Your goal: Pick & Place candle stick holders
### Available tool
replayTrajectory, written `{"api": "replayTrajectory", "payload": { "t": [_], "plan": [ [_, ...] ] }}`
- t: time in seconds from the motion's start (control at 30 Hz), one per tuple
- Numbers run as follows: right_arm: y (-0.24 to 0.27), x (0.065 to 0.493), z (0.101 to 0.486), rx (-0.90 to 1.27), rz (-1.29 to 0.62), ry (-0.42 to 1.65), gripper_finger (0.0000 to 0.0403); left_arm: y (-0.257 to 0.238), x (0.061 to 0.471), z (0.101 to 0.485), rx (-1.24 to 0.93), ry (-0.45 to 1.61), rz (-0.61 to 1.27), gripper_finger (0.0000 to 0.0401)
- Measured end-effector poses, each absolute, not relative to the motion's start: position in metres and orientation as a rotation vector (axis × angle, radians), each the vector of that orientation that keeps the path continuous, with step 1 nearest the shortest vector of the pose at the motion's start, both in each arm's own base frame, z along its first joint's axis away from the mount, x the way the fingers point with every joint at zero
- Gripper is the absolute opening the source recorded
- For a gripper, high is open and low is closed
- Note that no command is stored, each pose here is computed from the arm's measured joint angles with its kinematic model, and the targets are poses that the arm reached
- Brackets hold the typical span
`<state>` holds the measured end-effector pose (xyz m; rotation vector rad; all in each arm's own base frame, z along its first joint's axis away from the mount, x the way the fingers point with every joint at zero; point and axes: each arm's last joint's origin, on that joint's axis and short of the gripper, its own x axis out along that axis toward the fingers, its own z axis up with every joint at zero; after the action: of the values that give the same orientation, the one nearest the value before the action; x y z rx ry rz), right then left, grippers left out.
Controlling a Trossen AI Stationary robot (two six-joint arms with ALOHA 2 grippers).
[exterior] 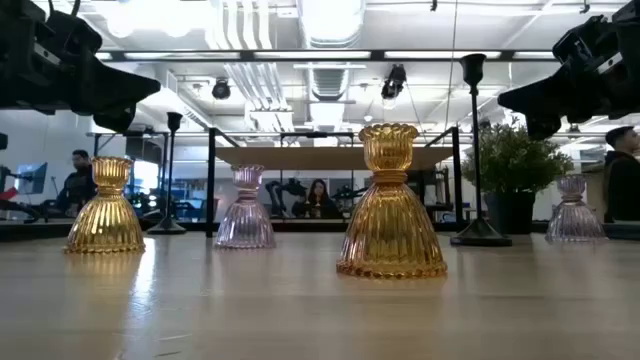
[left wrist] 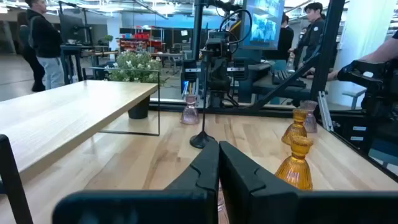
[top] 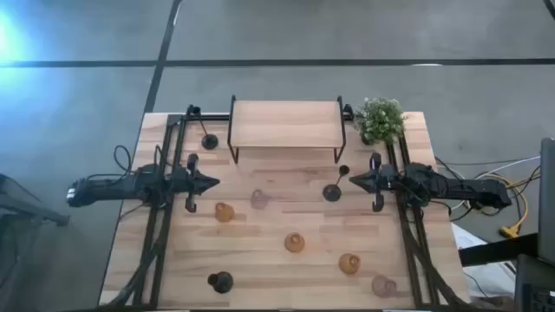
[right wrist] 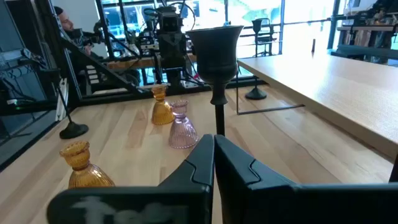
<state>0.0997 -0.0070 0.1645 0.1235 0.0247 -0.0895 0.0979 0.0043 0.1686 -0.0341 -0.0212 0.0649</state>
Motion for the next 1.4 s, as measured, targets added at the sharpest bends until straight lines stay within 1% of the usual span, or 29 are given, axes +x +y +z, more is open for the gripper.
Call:
{"api": "replayTrajectory", "payload": {
  "t": [1.2, 1.27, 1.3, 1.4],
  "plan": [
    [-0.007, 0.100, 0.165, 0.123, -0.089, 0.017, 0.0009, 0.004, 0.098, 0.169, -0.034, -0.022, 0.065, 0.0014],
    [-0.008, 0.100, 0.172, 0.091, -0.104, -0.061, 0.0009, 0.004, 0.098, 0.169, -0.034, -0.022, 0.065, 0.0014],
    [-0.008, 0.099, 0.181, 0.078, -0.127, -0.148, 0.0009, 0.004, 0.098, 0.169, -0.034, -0.022, 0.066, 0.0014],
    [-0.011, 0.088, 0.215, 0.097, -0.218, -0.526, 0.0009, 0.004, 0.098, 0.169, -0.034, -0.021, 0.065, 0.0014]
  ]
}}
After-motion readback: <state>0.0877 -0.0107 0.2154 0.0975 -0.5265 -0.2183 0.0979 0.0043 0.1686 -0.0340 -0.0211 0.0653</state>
